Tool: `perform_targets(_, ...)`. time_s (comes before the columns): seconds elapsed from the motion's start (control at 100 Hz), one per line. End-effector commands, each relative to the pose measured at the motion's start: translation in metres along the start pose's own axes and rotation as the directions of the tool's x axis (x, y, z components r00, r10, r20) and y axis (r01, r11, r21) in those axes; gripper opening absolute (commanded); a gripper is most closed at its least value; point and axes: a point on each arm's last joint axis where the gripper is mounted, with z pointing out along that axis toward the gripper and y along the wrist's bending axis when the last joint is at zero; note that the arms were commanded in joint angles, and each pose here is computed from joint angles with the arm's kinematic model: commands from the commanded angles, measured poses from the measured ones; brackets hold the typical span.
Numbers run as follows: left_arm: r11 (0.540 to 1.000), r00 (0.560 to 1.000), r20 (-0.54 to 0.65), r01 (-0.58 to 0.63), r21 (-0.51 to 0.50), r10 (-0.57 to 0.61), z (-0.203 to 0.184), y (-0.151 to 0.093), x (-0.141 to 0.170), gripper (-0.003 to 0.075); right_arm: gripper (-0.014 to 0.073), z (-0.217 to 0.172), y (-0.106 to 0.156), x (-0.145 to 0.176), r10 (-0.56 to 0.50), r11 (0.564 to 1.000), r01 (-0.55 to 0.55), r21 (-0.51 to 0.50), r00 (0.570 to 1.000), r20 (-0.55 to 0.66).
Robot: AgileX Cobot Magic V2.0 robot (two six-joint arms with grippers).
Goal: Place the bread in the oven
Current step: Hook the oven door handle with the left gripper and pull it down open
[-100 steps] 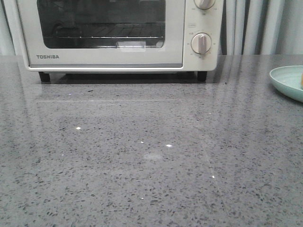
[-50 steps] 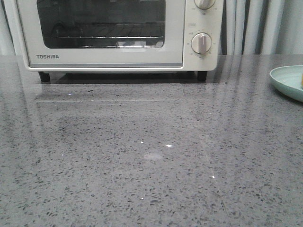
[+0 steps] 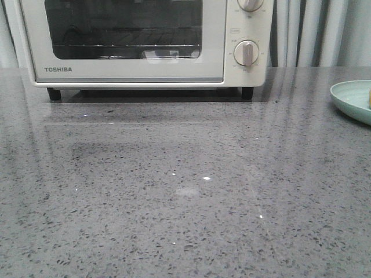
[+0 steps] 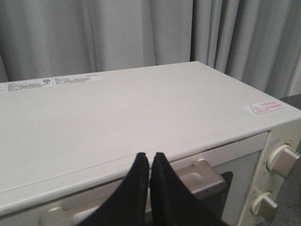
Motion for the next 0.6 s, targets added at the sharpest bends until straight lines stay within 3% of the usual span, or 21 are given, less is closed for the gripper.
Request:
perform_targets(0.0,1.0,0.988,0.155,-0.001,0.02,-0.002,-0.005,-0.004,-0.026,-0.0021,-0.0067,0.0,0.005,-0.016,-0.01,1.0,0.012,-0.024,0.996,0.091)
perform_targets(0.59,1.0,0.996,0.084,-0.006,-0.01,0.007,0.026,0.007,0.004,-0.0021,-0.0067,0.0,0.005,-0.016,-0.01,1.0,0.012,-0.024,0.996,0.091)
